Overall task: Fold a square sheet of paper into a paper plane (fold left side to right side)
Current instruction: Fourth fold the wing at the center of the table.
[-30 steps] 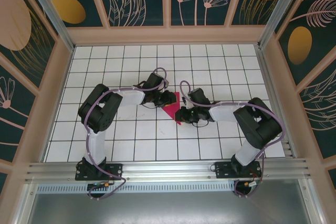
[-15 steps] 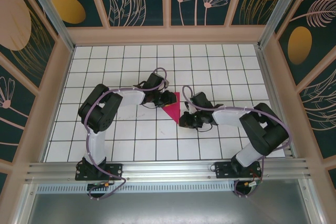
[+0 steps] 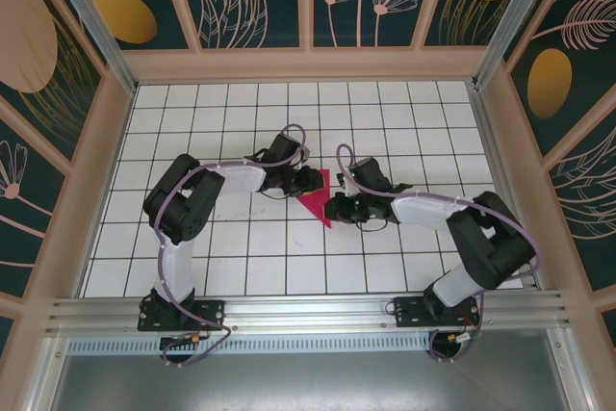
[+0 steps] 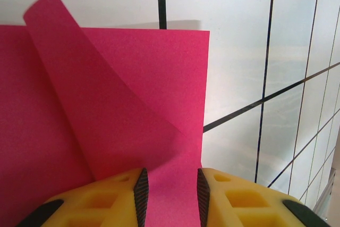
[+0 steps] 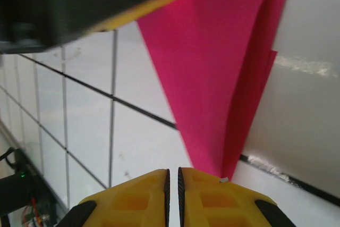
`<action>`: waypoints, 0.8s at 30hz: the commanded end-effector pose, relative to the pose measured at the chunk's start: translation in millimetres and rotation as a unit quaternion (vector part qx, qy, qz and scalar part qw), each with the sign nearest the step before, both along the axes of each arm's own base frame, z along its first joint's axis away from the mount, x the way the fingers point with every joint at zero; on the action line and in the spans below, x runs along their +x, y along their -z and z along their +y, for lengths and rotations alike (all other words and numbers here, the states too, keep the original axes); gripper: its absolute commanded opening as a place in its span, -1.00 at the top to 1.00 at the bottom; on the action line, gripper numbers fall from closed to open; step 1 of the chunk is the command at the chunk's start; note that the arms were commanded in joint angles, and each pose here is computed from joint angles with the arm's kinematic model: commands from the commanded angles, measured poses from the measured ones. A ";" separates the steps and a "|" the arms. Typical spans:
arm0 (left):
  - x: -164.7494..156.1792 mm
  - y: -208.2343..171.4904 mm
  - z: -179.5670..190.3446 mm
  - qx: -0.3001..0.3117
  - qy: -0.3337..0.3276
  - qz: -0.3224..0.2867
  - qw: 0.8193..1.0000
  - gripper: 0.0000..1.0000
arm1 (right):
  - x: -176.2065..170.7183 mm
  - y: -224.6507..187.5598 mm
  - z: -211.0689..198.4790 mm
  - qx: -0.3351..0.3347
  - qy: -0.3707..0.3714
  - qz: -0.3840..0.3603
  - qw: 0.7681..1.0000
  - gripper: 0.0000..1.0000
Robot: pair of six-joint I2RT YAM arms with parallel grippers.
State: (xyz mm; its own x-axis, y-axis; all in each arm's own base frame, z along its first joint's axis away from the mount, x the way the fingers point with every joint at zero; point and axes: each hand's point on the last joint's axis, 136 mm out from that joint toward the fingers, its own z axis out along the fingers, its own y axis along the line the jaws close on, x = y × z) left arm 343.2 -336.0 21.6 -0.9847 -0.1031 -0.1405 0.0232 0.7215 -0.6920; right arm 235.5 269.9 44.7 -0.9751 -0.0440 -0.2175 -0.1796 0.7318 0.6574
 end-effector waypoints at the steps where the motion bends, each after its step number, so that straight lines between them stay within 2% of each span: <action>1: -8.7 34.1 19.7 0.060 -0.013 0.025 0.998 0.32 | 6.6 7.4 10.6 0.000 -0.005 -0.002 1.000 0.67; 12: 11.0 22.7 27.6 0.067 -0.016 0.004 0.998 0.29 | -38.8 65.3 -25.5 -0.103 -0.011 0.080 0.991 0.69; 24: 65.9 19.2 39.5 0.071 -0.028 -0.023 0.997 0.27 | -52.1 76.9 -38.0 -0.128 -0.008 0.100 0.987 0.72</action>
State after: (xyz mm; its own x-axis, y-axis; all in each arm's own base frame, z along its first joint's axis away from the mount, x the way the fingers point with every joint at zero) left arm 373.3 -324.4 22.0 -0.9882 -0.0849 -0.1277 0.0204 0.7523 -0.6585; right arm 228.3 269.2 13.1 -0.9825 -0.0646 -0.1746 -0.1601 0.7724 0.6147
